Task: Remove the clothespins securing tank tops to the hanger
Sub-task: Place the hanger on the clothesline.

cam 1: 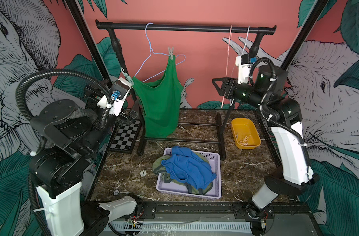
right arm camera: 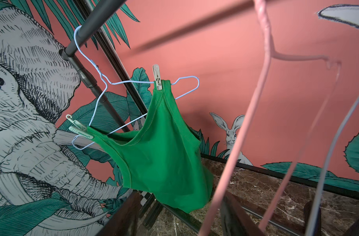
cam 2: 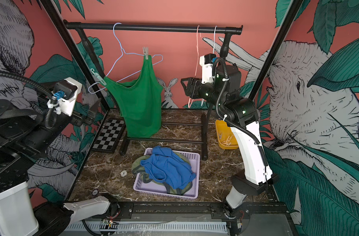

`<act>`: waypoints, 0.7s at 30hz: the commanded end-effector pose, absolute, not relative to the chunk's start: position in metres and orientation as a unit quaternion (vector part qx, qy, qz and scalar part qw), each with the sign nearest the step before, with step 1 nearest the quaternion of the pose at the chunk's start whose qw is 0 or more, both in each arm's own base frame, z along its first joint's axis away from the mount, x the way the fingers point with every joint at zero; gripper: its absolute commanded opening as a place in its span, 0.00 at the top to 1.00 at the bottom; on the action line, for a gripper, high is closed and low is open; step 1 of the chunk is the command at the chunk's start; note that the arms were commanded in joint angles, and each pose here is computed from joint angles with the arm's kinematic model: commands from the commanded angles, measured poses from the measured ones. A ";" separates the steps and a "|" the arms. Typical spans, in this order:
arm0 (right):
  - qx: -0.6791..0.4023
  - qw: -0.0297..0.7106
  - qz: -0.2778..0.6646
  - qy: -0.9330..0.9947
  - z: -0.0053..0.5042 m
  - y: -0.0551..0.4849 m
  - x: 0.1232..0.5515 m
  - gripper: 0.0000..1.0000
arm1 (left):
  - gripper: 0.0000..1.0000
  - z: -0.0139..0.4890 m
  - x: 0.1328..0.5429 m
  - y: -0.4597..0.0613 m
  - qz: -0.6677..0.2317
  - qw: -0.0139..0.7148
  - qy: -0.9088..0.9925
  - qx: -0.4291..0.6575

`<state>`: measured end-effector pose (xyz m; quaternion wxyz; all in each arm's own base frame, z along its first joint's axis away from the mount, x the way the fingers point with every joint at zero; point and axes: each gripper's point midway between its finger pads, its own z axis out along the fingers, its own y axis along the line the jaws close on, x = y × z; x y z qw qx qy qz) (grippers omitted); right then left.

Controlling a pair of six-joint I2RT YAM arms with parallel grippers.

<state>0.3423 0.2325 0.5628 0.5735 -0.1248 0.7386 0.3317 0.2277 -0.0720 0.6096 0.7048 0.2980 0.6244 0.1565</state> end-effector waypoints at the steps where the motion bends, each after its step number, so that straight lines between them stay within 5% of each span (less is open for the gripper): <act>1: -0.149 0.591 0.348 0.712 0.577 0.237 0.331 0.37 | 0.01 0.609 0.260 -0.074 0.173 0.702 0.635 0.271; 21: -0.298 0.604 0.398 0.622 0.606 0.233 0.233 0.31 | 0.01 0.622 0.340 -0.047 0.162 0.714 0.661 0.163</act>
